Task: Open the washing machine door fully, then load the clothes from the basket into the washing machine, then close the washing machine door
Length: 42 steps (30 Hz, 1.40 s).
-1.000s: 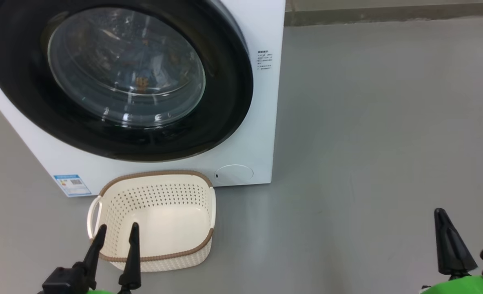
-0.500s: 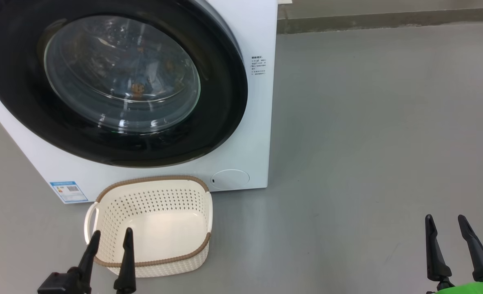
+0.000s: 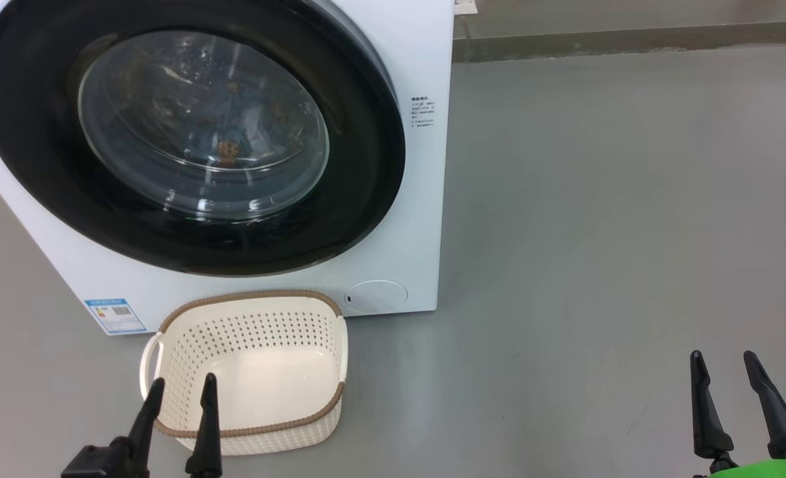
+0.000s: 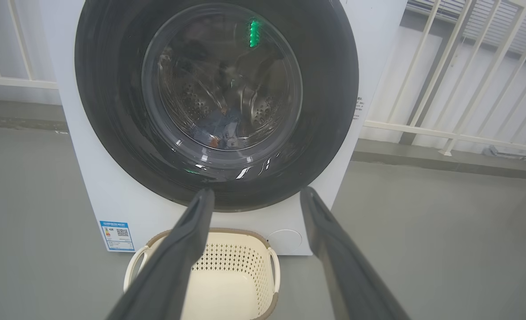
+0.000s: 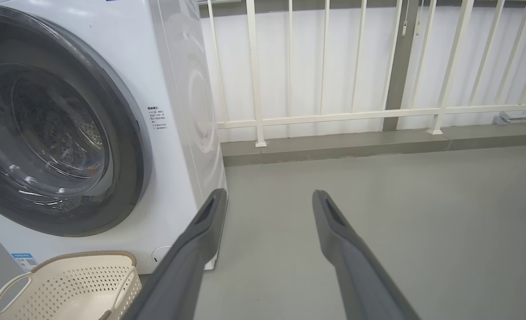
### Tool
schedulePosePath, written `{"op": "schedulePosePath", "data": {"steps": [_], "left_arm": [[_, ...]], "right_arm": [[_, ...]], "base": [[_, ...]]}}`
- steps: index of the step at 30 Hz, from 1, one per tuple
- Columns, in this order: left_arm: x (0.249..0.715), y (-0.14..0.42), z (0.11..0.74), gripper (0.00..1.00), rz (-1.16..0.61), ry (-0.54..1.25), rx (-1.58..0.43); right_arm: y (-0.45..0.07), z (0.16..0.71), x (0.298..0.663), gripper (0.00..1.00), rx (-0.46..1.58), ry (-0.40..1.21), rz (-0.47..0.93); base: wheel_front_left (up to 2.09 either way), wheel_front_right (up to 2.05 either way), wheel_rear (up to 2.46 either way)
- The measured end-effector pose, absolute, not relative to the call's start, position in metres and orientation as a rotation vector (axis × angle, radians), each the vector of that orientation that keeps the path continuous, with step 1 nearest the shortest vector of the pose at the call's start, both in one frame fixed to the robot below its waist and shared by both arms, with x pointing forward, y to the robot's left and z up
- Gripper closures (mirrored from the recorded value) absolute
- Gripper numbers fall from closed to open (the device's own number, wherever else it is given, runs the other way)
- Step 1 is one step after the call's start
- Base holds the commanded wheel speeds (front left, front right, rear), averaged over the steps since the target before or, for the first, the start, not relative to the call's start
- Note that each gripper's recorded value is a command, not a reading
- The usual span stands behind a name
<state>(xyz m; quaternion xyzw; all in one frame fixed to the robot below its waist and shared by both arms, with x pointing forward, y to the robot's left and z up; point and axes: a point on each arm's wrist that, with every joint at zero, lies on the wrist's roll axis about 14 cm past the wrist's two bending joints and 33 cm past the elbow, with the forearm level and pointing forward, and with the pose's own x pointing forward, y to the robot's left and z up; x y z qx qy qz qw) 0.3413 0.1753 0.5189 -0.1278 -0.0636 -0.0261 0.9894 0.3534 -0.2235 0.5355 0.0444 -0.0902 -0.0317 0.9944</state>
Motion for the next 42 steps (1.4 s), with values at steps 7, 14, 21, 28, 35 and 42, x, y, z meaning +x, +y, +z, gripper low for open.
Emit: {"op": "schedulePosePath", "data": {"steps": [7,14,21,28,35,42], "left_arm": [[0.3405,0.1761,0.5188,0.0,-0.05,-0.128,-0.256],[0.3405,0.1772,0.5175,0.0,-0.045,-0.124,-0.256],[0.3405,0.1766,0.515,0.0,-0.046,-0.116,-0.261],[0.3408,0.1745,0.5138,0.0,-0.047,-0.113,-0.299],[0.3414,0.1741,0.5175,0.0,-0.049,-0.124,-0.31],[0.341,0.1747,0.515,0.0,-0.045,-0.117,-0.317]], "right_arm": [[-0.2222,0.5357,0.3538,0.0,0.09,-0.181,-0.06],[-0.2211,0.5335,0.355,0.0,0.09,-0.174,-0.057],[-0.2212,0.5324,0.355,0.0,0.09,-0.171,-0.057],[-0.2218,0.5307,0.3545,0.0,0.091,-0.165,-0.06],[-0.2214,0.5301,0.3547,0.0,0.09,-0.164,-0.058],[-0.2211,0.5287,0.3552,0.0,0.094,-0.16,-0.058]], "base": [[0.0,0.0,0.0],[0.0,0.0,0.0],[0.0,0.0,0.0],[0.0,0.0,0.0],[0.0,0.0,0.0],[0.0,0.0,0.0]]}}
